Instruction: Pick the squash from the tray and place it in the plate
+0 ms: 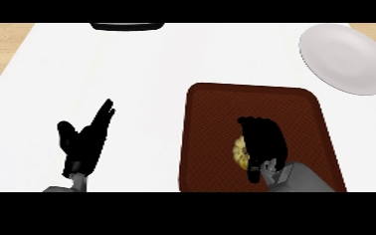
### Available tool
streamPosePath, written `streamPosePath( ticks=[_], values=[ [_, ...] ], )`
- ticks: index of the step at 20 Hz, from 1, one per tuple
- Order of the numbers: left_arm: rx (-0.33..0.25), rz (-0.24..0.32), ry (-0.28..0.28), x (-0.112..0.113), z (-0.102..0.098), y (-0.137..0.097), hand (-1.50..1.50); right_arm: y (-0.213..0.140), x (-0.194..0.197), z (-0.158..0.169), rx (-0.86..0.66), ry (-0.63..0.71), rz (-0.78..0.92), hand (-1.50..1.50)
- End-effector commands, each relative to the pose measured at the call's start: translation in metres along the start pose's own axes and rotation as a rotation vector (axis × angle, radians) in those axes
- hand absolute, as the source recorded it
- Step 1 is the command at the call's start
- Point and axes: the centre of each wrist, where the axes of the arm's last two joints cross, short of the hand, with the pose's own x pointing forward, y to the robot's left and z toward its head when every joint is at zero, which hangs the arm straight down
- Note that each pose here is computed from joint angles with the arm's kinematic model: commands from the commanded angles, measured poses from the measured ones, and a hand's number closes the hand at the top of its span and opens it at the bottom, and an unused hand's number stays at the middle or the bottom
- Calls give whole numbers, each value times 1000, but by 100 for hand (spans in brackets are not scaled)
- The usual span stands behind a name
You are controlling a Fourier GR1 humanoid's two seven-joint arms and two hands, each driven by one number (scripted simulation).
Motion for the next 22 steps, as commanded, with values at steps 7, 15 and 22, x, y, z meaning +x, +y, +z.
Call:
streamPosePath(
  ticks=[7,15,22],
  values=[
    [1,13,64,-2,-3,3,0,5,-4,-9,-6,2,131,150],
    [-8,9,70,-2,2,-2,0,11,-44,-1,-202,-257,-207,150],
    [0,5,72,-19,13,11,0,-28,-50,22,-653,-393,-438,150]
  ],
)
